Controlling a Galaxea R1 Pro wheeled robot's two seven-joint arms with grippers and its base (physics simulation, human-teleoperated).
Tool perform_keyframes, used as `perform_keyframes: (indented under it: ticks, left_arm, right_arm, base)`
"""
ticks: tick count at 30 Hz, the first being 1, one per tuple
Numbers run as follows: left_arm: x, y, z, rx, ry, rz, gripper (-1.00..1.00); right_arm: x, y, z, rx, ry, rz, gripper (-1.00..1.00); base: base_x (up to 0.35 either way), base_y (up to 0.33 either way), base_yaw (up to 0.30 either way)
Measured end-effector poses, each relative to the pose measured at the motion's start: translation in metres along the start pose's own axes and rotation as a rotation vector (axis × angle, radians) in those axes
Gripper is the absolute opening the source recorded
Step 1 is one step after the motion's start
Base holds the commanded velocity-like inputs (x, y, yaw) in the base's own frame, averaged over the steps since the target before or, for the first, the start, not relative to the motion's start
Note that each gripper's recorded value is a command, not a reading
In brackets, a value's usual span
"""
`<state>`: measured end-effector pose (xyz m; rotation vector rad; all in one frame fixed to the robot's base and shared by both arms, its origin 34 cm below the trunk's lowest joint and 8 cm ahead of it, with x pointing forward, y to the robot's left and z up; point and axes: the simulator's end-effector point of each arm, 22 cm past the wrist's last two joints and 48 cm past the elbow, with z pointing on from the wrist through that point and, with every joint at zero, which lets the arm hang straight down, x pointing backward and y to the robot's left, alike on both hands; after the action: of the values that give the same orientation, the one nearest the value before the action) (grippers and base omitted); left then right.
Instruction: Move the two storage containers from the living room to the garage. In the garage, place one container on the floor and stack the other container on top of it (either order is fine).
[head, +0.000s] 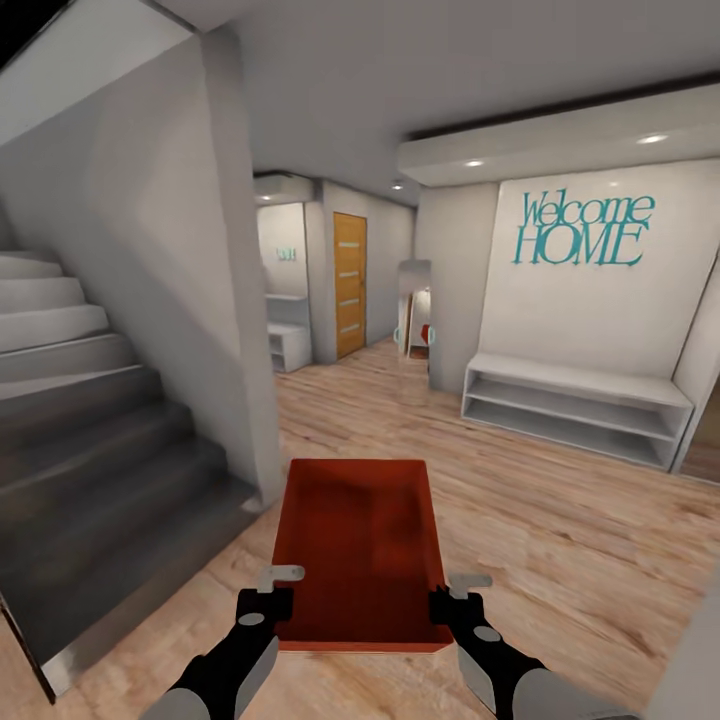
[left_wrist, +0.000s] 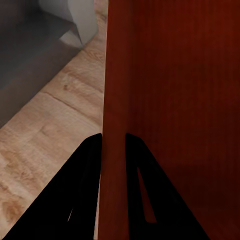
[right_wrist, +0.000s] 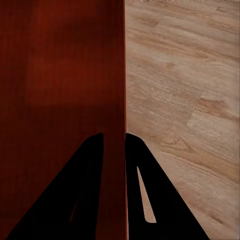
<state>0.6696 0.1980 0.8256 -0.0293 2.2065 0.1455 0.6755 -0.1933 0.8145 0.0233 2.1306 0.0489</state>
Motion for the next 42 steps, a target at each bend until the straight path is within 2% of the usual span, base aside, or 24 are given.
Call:
perform_keyframes:
  ticks: [8,33,42]
  left_arm:
    - [0.0007,0.0002,0.0001,0.0,0.002,0.0,-1.0]
    - [0.0005,-0.0002,0.0,0.001,0.001,-0.001,-1.0]
    - [0.0001,-0.0001,0.0,0.001,0.0,-0.001,-1.0]
  right_arm:
    - [0.0004,0.0003,0.0,0.001,0.002,-0.001,-1.0]
    - [0.0003,-0.0002,0.0,0.0,0.001,-0.001,-1.0]
    - [0.0,-0.0001,0.0,0.0,0.0,-0.001,-1.0]
  base:
    - [0.319,0.0,-0.06]
    - [0.319,0.0,-0.276]
    - [0.319,0.0,-0.039]
